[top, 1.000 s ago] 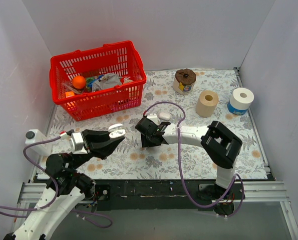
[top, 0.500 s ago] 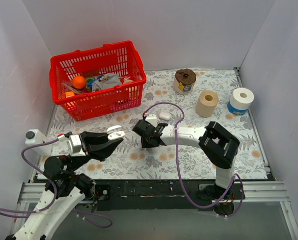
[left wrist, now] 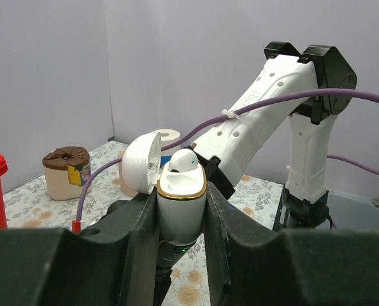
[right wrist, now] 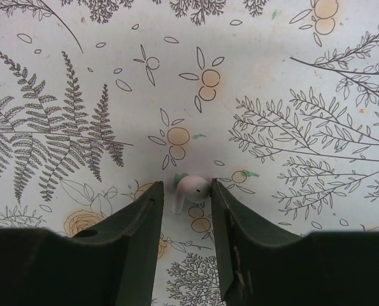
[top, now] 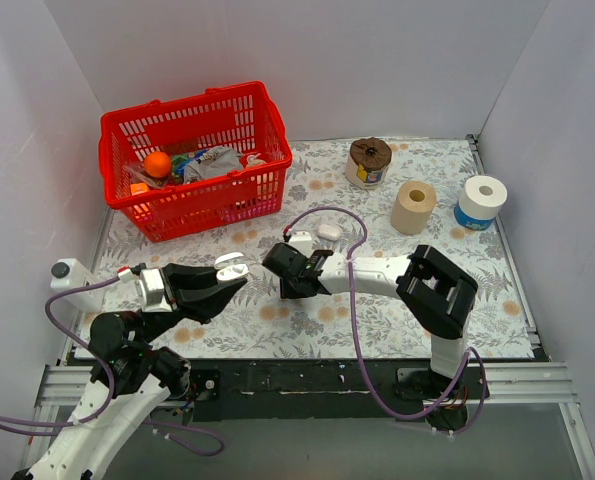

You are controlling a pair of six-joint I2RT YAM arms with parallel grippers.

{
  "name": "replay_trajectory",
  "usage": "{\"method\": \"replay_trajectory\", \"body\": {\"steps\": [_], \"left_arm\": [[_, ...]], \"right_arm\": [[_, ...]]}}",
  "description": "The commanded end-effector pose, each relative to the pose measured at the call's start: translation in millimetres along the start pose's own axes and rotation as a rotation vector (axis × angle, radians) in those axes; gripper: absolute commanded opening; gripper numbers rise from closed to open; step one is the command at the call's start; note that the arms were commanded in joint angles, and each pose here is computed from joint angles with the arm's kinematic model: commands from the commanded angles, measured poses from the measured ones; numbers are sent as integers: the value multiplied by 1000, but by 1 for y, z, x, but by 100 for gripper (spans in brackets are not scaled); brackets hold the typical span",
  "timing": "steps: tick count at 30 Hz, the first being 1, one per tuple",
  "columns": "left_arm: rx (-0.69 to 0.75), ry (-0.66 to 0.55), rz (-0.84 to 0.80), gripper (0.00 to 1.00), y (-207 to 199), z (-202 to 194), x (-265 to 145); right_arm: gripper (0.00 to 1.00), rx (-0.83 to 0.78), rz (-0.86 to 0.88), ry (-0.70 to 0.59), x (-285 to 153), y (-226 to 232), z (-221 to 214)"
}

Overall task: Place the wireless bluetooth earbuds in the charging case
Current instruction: Pick up the earbud from the center of the board.

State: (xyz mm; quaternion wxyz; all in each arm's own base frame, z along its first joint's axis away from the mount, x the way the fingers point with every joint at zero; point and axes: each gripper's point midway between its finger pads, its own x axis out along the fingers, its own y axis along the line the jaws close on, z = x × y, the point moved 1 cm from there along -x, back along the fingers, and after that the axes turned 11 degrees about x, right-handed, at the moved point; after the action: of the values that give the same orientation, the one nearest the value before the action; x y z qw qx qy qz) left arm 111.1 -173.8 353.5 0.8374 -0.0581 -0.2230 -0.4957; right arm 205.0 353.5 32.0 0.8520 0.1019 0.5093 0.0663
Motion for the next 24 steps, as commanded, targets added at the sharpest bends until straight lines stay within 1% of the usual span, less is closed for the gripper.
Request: {"method": "replay_trajectory", "body": {"steps": [1, 7, 8, 10, 11, 13, 14, 16, 22, 24], "left_arm": [[2, -5, 13, 0, 1, 1, -2], [3, 0, 15, 0, 1, 0, -3], [0, 3, 17, 0, 2, -1, -2], [1, 2, 17, 0, 2, 0, -2], [-1, 6, 17, 0, 2, 0, -1], [-2, 7, 16, 0, 3, 0, 0], [-1, 6, 17, 0, 3, 0, 0], [-4, 10, 16, 0, 3, 0, 1], [-10, 15, 21, 0, 5, -3, 3], [-12, 11, 20, 0, 5, -2, 4]], "right_arm": [[41, -22, -116, 122, 11, -35, -41], [31, -19, -108, 114, 9, -35, -38], [27, -21, -104, 112, 9, -34, -37], [22, -22, -101, 107, 7, -33, -36], [17, -23, -99, 101, 7, -33, -35], [13, -23, -91, 95, 4, -32, -32], [7, -25, -93, 92, 4, -32, -31], [2, -25, -82, 82, 0, -30, -28], [1, -27, -72, 29, -9, -32, -14], [1, -16, -68, -10, -12, -33, -3]]}}
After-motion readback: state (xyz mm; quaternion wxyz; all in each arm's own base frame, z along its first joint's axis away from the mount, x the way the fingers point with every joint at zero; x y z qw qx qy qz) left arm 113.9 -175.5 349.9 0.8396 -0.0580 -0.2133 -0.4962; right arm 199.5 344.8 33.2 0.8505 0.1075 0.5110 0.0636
